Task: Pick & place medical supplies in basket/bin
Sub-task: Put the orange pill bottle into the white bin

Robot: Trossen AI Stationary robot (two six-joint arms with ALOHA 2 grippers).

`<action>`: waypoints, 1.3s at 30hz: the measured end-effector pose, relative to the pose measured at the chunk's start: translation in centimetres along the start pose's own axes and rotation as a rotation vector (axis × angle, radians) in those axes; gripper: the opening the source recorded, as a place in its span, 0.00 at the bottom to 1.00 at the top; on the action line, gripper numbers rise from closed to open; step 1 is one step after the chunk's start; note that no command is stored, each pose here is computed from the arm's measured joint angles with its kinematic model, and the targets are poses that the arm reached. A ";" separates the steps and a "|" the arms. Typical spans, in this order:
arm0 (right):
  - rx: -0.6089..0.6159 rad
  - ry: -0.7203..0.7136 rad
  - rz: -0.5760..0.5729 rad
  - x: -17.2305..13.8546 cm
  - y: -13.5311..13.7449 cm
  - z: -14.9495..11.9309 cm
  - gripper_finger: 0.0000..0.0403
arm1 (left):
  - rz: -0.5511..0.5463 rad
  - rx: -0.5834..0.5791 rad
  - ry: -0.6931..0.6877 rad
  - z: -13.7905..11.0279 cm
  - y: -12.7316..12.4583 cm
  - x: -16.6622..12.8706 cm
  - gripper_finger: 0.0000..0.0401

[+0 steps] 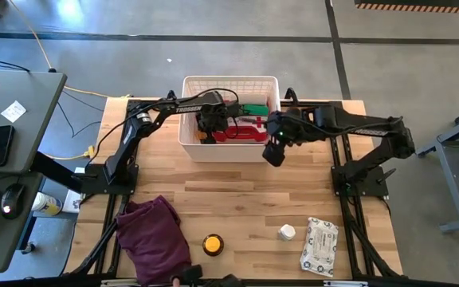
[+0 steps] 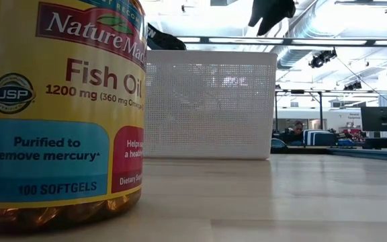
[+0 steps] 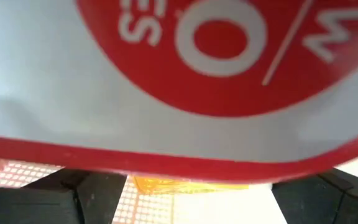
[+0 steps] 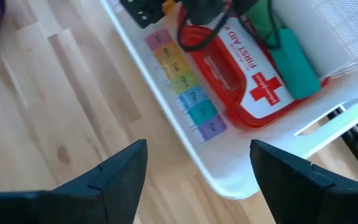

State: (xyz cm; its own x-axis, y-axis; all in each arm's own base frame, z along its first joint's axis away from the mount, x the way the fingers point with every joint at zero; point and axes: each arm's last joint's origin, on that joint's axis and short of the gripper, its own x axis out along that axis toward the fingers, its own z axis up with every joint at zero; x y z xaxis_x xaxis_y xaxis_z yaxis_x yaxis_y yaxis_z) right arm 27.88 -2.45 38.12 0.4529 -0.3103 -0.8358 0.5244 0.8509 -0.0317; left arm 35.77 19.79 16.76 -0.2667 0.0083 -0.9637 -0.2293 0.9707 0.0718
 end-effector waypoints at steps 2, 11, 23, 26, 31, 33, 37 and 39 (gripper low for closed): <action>0.011 0.001 -0.011 0.2 -0.5 0.2 0.68 | 0.004 0.000 -0.006 0.1 0.0 0.0 0.95; 0.070 0.005 -0.038 0.6 -2.0 0.7 0.68 | 0.022 -0.014 -0.033 0.3 0.1 0.0 0.91; 0.054 0.005 -0.046 0.6 -2.3 0.8 0.68 | 0.021 -0.035 -0.017 0.2 0.2 -0.7 0.92; 0.053 0.006 -0.053 0.7 -2.7 0.9 0.68 | 0.030 -0.048 -0.013 0.2 0.4 -1.5 0.90; 0.051 0.009 -0.064 0.9 -3.3 1.1 0.68 | 0.035 -0.070 -0.037 0.0 0.6 -3.7 0.89; 0.052 0.009 -0.067 0.9 -3.5 1.2 0.68 | 0.036 -0.082 -0.050 0.0 0.7 -4.4 0.90; 0.042 0.011 -0.065 0.9 -3.6 1.2 0.68 | 0.056 -0.102 -0.077 -0.3 1.0 -6.3 0.89; 0.040 0.012 -0.063 0.9 -3.6 1.2 0.68 | 0.059 -0.103 -0.085 -0.5 1.0 -7.2 0.88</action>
State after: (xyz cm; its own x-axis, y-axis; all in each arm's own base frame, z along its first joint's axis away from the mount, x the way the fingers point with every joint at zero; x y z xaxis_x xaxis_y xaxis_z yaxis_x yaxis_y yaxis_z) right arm 27.28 -6.27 38.11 0.4097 -0.3576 -0.8392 0.5802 0.8121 -0.0628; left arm 36.96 20.62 23.88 -0.2030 0.0891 -0.9751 -0.3114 0.9383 0.1506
